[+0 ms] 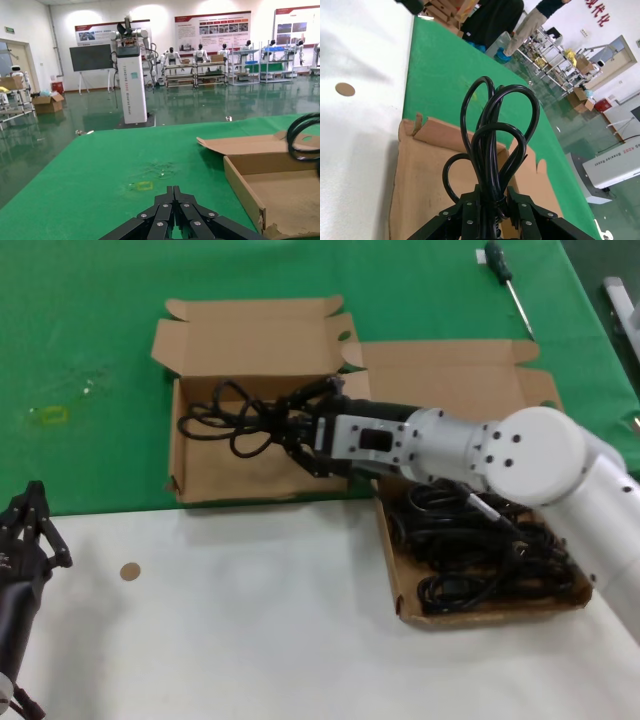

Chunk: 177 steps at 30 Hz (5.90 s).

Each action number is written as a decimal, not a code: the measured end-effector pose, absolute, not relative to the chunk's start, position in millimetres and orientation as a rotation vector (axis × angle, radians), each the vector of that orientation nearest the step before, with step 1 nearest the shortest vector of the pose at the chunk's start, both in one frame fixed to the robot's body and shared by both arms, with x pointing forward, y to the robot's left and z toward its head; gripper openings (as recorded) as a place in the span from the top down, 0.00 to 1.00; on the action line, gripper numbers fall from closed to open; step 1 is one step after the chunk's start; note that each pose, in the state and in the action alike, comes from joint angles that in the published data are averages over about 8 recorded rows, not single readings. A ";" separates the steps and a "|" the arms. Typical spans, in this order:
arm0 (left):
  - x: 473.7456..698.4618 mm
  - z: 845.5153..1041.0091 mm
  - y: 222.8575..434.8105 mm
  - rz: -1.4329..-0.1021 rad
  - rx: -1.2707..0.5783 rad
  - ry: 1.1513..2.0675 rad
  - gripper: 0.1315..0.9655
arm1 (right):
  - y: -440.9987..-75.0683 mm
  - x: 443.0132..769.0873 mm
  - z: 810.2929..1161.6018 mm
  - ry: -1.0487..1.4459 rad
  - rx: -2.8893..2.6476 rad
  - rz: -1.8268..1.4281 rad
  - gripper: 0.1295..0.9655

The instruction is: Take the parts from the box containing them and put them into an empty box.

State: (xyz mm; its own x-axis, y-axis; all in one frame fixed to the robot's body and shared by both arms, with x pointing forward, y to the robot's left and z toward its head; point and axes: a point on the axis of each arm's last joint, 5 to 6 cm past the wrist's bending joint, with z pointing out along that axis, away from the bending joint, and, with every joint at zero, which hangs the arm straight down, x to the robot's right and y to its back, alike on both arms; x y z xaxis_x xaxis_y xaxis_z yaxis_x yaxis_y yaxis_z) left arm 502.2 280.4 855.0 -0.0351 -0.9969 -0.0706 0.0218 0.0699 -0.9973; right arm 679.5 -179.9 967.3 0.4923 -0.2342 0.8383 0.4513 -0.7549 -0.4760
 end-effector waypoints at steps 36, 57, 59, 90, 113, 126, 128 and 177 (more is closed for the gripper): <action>502.2 855.0 280.4 -1.193 -1.125 1.253 0.98 | -155.5 714.5 943.1 -0.220 -2.115 -1.389 0.73; 502.2 855.0 280.4 -1.193 -1.125 1.253 0.98 | -167.6 690.2 965.0 -0.194 -2.066 -1.408 0.28; 502.2 855.0 280.4 -1.193 -1.125 1.253 0.98 | -169.0 685.5 967.9 -0.192 -2.057 -1.411 0.28; 502.2 855.0 280.4 -1.193 -1.125 1.253 0.74 | -186.5 647.3 938.3 0.120 -1.864 -1.359 0.00; 502.2 855.0 280.4 -1.193 -1.125 1.253 0.21 | -218.2 599.1 898.7 0.538 -1.627 -1.298 0.00; 502.2 855.0 280.4 -1.193 -1.125 1.253 0.04 | -240.0 567.8 879.7 0.767 -1.493 -1.272 0.00; 502.2 855.0 280.4 -1.193 -1.125 1.253 0.02 | -243.5 562.8 877.1 0.801 -1.473 -1.268 0.00; 502.2 855.0 280.4 -1.193 -1.125 1.253 0.00 | -275.6 514.9 857.4 1.094 -1.288 -1.246 0.00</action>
